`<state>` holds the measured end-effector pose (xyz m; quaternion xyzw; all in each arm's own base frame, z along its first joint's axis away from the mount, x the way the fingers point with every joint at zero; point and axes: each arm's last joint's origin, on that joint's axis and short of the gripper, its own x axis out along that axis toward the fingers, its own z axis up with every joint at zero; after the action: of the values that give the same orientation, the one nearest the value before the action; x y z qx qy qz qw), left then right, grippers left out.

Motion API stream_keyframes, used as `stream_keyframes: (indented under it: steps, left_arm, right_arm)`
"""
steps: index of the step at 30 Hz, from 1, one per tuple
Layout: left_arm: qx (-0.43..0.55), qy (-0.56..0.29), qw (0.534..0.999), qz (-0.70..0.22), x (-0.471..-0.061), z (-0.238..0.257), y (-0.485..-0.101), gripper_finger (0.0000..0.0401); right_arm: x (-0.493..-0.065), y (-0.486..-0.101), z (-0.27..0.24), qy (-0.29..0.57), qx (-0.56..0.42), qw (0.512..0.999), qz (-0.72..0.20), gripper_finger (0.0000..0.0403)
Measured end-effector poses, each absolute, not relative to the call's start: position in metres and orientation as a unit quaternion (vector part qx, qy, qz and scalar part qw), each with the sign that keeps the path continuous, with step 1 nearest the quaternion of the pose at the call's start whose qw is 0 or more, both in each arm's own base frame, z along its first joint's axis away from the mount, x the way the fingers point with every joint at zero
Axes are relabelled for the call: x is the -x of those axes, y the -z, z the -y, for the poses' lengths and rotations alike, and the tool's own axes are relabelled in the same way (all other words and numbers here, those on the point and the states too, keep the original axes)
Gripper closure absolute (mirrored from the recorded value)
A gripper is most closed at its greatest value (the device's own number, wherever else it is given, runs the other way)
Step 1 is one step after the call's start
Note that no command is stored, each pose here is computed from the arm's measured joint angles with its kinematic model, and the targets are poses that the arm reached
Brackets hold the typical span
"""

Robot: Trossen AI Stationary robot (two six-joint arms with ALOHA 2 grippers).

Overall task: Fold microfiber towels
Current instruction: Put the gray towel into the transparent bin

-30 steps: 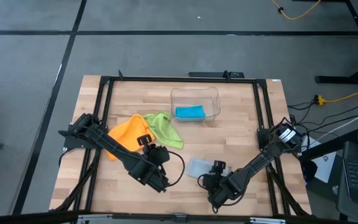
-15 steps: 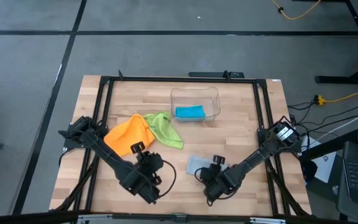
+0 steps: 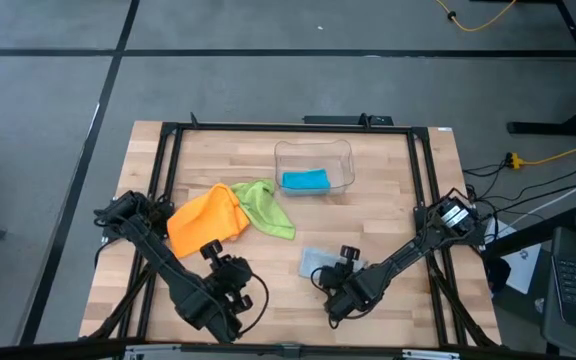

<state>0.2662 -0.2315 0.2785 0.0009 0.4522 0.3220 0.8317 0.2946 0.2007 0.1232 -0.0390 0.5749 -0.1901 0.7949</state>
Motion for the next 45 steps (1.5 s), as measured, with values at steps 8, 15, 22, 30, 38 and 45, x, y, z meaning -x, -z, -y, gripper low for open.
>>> stream_keyframes:
  steps: [8,15,22,30,38,45]
  left_arm:
    - [-0.005,-0.317,0.834,-0.453,-0.264,0.234,-0.279,0.0315]
    - [-0.006,-0.316,0.834,-0.453,-0.264,0.234,-0.279,0.0315]
    - [-0.007,-0.316,0.834,-0.453,-0.264,0.234,-0.279,0.0315]
    - [-0.017,-0.313,0.834,-0.454,-0.264,0.233,-0.279,0.0315]
    - [-0.023,-0.313,0.836,-0.450,-0.265,0.233,-0.279,0.0315]
    - [-0.042,-0.320,0.829,-0.456,-0.262,0.231,-0.270,0.0315]
  right_arm:
    - [-0.306,-0.182,-0.198,0.225,0.127,0.782,-0.567,0.0370]
    - [-0.328,-0.222,-0.174,0.248,0.209,0.771,-0.549,0.0370]
    - [-0.350,-0.263,-0.136,0.296,0.299,0.745,-0.517,0.0370]
    - [-0.375,-0.308,-0.064,0.370,0.377,0.684,-0.503,0.0370]
    - [-0.380,-0.302,0.030,0.296,0.283,0.651,-0.639,0.0370]
    - [-0.375,-0.319,0.094,0.143,0.211,0.729,-0.635,0.0370]
